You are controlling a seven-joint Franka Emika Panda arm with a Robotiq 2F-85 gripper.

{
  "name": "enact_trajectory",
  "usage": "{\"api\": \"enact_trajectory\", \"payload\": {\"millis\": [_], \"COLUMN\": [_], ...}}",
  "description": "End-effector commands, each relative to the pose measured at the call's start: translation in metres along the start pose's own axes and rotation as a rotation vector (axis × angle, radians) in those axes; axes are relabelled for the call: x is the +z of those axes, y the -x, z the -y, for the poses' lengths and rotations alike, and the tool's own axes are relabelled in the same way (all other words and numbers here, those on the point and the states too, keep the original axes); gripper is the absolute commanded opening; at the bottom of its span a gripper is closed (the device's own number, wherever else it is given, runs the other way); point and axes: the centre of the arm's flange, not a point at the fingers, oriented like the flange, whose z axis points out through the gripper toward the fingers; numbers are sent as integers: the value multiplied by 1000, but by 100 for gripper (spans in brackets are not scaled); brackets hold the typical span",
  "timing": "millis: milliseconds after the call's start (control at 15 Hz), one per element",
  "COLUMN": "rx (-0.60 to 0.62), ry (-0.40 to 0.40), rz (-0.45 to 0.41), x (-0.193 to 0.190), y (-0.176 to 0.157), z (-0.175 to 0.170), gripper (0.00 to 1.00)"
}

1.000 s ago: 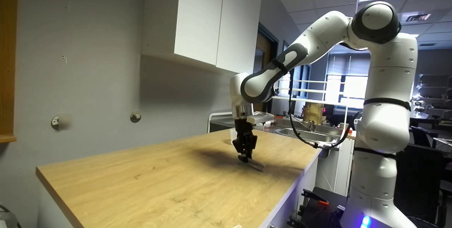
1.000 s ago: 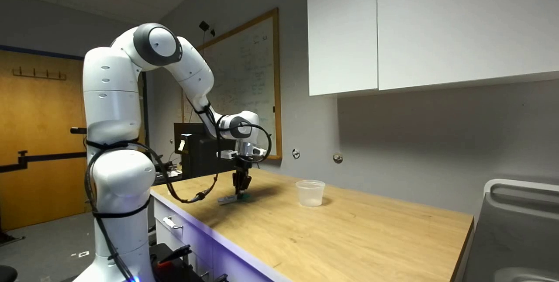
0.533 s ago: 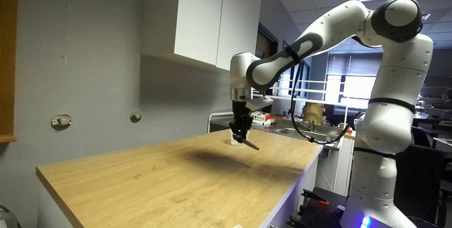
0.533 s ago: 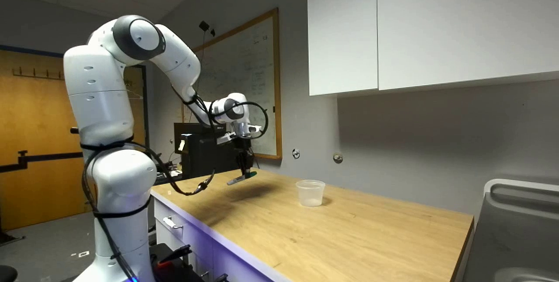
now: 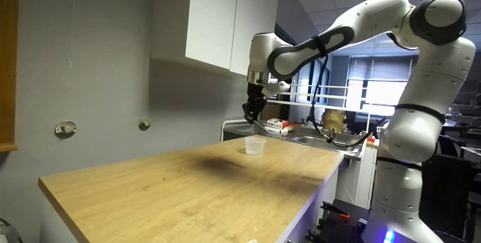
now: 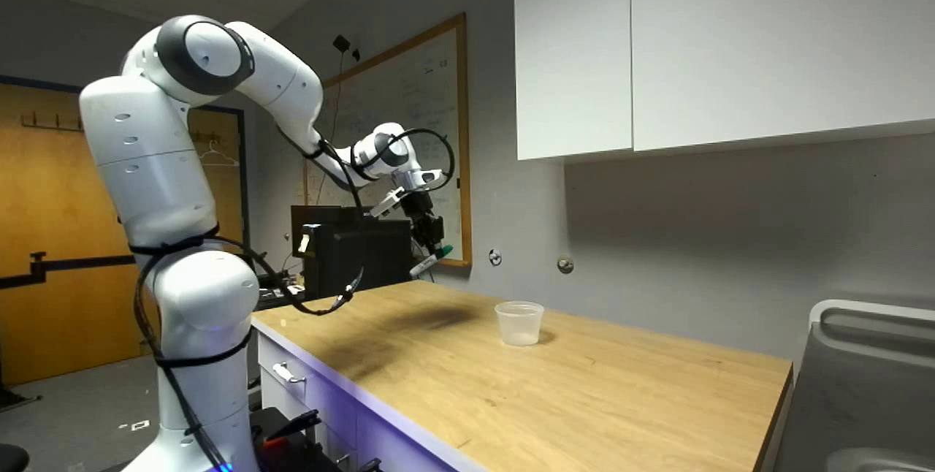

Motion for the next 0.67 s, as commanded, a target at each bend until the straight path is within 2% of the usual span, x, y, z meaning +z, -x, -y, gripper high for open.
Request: {"api": "enact_trajectory", "payload": {"millis": [0,333,600], "rx": [65,158,225], "ry": [37,61,101], "rz": [-30,-36,-27], "x": [-11,-4,14], "y": [-27,-60,-88], "z": [-37,-90,-119], "gripper": [7,7,7]}}
